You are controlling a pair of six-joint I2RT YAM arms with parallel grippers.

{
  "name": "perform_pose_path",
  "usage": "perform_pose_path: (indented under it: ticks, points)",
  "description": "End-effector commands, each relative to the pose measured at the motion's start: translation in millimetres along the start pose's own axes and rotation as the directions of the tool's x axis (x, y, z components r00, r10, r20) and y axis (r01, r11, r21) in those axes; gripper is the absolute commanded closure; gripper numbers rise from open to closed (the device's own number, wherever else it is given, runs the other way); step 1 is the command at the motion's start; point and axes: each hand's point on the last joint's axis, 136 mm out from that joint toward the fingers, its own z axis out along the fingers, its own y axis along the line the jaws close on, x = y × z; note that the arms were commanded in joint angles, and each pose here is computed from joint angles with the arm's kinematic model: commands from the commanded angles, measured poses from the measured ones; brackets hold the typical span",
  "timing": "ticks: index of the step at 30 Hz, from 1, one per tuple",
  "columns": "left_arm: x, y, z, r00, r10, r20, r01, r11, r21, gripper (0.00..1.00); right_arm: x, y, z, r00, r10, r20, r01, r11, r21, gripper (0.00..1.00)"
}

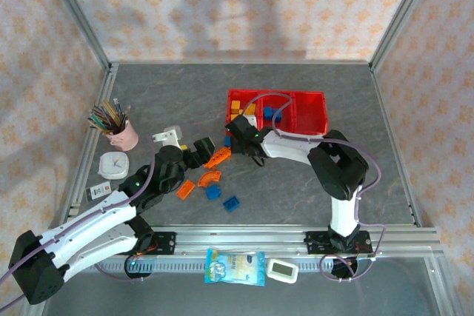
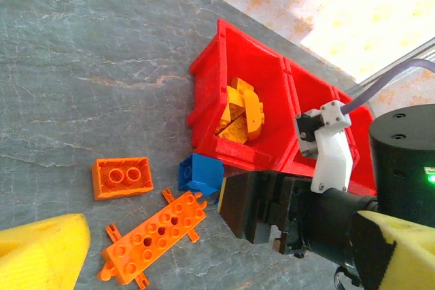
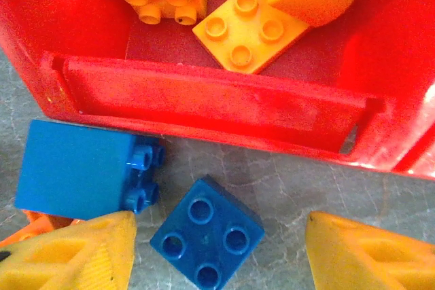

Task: Sort the legos into containers by color
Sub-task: Rotate the lego at the center of the table.

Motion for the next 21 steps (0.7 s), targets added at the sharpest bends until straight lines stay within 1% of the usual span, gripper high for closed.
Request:
perform_pose_path:
  ticks: [1, 11, 17, 21]
  points:
    - [-3, 10, -1, 1.0, 0.0, 0.019, 0.001, 0.999, -0.041, 0.01, -7, 1, 5, 0.999, -0.034, 0.025, 0.033, 0.999, 0.032, 0.34]
    - [-2, 10, 1, 1.0, 0.006, 0.014, -0.005, 0.999, -0.049, 0.01, -4, 0, 19, 0.998, -0.061, 0.002, 0.06, 0.996, 0.06, 0.34]
    - [-2, 11, 2, 1.0, 0.008, 0.012, -0.007, 0.999, -0.054, 0.01, -4, -11, 6, 1.0, -0.02, 0.019, 0.018, 0.996, 0.092, 0.38]
    - [-4, 10, 2, 1.0, 0.004, 0.019, -0.003, 0.999, -0.048, 0.01, -4, -12, -5, 0.999, 0.001, 0.032, -0.003, 0.998, 0.067, 0.42]
